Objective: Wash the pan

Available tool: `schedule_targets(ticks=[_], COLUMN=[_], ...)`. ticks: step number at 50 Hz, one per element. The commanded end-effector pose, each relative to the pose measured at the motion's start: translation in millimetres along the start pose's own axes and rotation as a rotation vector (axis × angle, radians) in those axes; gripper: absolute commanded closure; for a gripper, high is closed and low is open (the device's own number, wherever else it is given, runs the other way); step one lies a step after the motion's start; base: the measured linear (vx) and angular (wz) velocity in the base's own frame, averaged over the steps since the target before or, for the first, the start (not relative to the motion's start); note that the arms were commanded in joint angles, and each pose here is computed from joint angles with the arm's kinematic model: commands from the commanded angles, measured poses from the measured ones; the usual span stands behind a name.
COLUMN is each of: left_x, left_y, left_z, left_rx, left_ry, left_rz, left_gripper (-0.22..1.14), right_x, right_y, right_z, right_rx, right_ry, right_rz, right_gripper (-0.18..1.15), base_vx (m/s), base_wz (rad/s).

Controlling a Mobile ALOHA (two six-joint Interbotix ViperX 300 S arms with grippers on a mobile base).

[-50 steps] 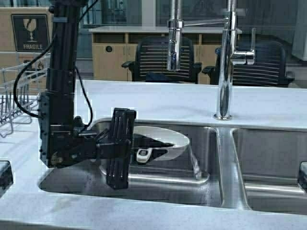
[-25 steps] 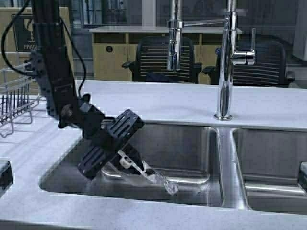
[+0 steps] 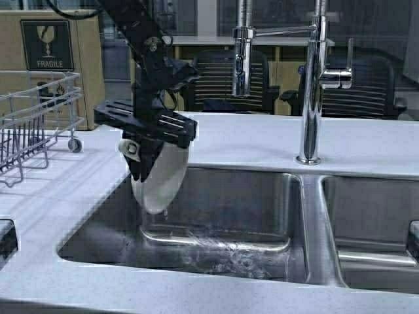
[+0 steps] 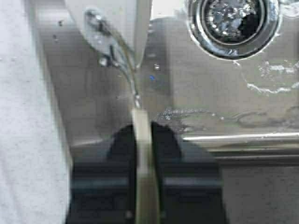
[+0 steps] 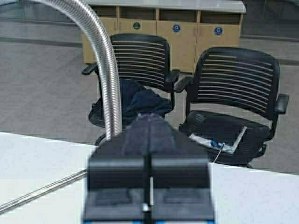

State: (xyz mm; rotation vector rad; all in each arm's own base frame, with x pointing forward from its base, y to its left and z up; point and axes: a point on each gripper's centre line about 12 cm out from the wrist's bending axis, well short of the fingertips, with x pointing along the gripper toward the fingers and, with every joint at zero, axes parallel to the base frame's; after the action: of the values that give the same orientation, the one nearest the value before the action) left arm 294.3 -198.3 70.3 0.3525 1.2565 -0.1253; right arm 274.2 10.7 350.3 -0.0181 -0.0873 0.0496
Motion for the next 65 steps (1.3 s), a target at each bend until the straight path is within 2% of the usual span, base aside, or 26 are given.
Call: schedule_targets(ticks=[1, 7, 13, 23, 35, 40, 45, 53, 65], left_x=[-27.8, -9.7, 15.5, -30.0, -88.0, -116.6, -142.6, -168.2, -179.0], left_y=[1.5, -3.6, -8.1, -1.0, 47.6, 76.1, 111.0, 161.7, 221.7], left_z=[14.7, 7.9, -1.3, 17.8, 37.3, 46.7, 52.3, 48.3, 23.7], left_rx=[0.013, 0.053, 0.123, 0.185, 0.202, 0.209, 0.185, 0.178, 0.147], left_ry=[-0.085, -0.081, -0.038, -0.192, -0.361, -0.45, -0.507, -0.535, -0.487], left_rz=[-0.005, -0.019, 0.004, 0.012, 0.125, 0.184, 0.244, 0.344, 0.47], left_gripper=[0.89, 0.89, 0.89, 0.89, 0.89, 0.89, 0.89, 0.89, 0.89], right_x=[-0.4, -0.1, 1.2, 3.1, 4.3, 4.0, 4.0, 4.7, 4.5], right_y=[0.3, 0.3, -0.1, 0.4, 0.4, 0.4, 0.4, 0.4, 0.4], right_z=[7.3, 7.2, 5.4, 1.1, -0.5, -0.2, 0.0, 1.2, 2.4], right_rx=[0.004, 0.004, 0.004, 0.005, 0.006, 0.006, 0.008, 0.008, 0.008], right_ry=[-0.026, -0.028, -0.021, -0.009, -0.005, -0.005, -0.006, -0.008, -0.012], right_rz=[0.001, 0.001, 0.0, 0.002, 0.002, 0.002, 0.002, 0.002, 0.002], right_gripper=[0.92, 0.92, 0.92, 0.92, 0.92, 0.92, 0.92, 0.92, 0.92], base_vx=[0.0, 0.0, 0.0, 0.0, 0.0, 0.0, 0.0, 0.0, 0.0], base_wz=[0.0, 0.0, 0.0, 0.0, 0.0, 0.0, 0.0, 0.0, 0.0])
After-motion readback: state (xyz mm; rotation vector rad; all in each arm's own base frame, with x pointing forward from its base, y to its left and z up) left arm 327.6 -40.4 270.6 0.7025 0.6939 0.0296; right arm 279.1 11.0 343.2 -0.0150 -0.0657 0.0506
